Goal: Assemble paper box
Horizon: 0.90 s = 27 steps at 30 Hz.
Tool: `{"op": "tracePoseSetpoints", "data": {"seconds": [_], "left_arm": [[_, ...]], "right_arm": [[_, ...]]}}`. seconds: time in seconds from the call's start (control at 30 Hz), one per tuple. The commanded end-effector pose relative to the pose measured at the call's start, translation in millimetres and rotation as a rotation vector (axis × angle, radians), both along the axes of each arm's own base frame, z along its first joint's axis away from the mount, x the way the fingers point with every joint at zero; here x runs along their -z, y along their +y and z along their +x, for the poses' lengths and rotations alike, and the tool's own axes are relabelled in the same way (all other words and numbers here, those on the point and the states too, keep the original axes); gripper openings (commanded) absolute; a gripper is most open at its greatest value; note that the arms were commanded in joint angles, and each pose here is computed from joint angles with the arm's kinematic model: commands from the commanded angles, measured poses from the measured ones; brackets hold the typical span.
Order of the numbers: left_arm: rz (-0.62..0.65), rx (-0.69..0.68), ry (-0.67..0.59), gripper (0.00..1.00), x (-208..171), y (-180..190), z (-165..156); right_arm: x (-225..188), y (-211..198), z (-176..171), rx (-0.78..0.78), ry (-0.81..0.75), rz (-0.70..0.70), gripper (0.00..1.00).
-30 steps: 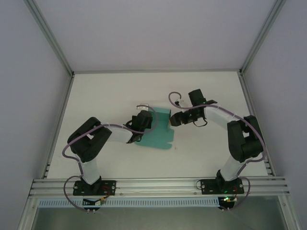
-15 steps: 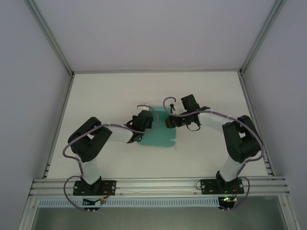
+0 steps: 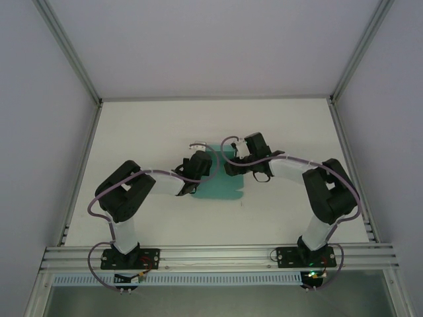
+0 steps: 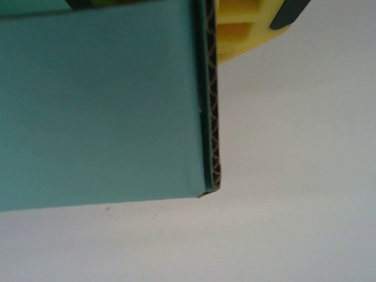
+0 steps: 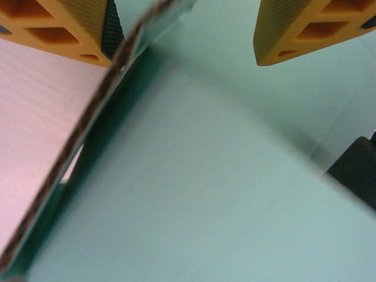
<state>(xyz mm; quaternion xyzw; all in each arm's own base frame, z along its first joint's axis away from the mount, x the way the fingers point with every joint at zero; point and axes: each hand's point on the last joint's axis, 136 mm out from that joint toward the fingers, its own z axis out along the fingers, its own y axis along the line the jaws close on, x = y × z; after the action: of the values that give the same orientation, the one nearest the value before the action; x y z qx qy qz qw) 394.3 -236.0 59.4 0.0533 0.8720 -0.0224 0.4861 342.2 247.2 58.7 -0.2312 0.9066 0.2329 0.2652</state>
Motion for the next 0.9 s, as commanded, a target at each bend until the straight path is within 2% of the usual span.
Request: {"op": "tracePoseSetpoints", "data": {"seconds": [0.0, 0.13, 0.27, 0.4, 0.47, 0.57, 0.7, 0.77, 0.87], "left_arm": [[0.076, 0.067, 0.091, 0.00, 27.5, -4.8, -15.8], [0.083, 0.078, 0.098, 0.00, 32.3, -6.0, -16.5], [0.092, 0.089, 0.106, 0.00, 35.2, -6.2, -16.8], [0.090, 0.101, 0.097, 0.00, 34.6, -6.8, -18.3], [0.092, 0.102, 0.098, 0.00, 34.8, -6.6, -18.4], [0.089, 0.106, 0.101, 0.00, 36.1, -7.9, -18.1], [0.088, 0.107, 0.101, 0.00, 36.2, -7.8, -18.5], [0.089, 0.107, 0.099, 0.00, 35.4, -8.0, -18.3], [0.085, 0.108, 0.096, 0.00, 33.3, -9.3, -17.2]], "right_arm": [[-17.2, -8.4, -0.1, 0.056, -0.058, 0.003, 0.64], [-23.5, -24.7, -14.2, 0.110, -0.062, -0.005, 0.70], [-51.3, -33.4, -23.2, 0.154, -0.102, 0.037, 0.76], [-67.4, -76.9, -14.4, 0.367, -0.165, -0.054, 0.85], [-67.3, -102.0, -9.6, 0.471, -0.142, -0.079, 0.85], [-56.3, -133.0, 0.8, 0.618, -0.038, -0.042, 0.84], [-36.8, -153.7, 17.7, 0.713, 0.045, -0.044, 0.82], [-27.9, -155.4, 26.5, 0.705, 0.068, -0.070, 0.80], [-13.7, -137.8, 31.9, 0.594, 0.126, -0.067, 0.76]]}}
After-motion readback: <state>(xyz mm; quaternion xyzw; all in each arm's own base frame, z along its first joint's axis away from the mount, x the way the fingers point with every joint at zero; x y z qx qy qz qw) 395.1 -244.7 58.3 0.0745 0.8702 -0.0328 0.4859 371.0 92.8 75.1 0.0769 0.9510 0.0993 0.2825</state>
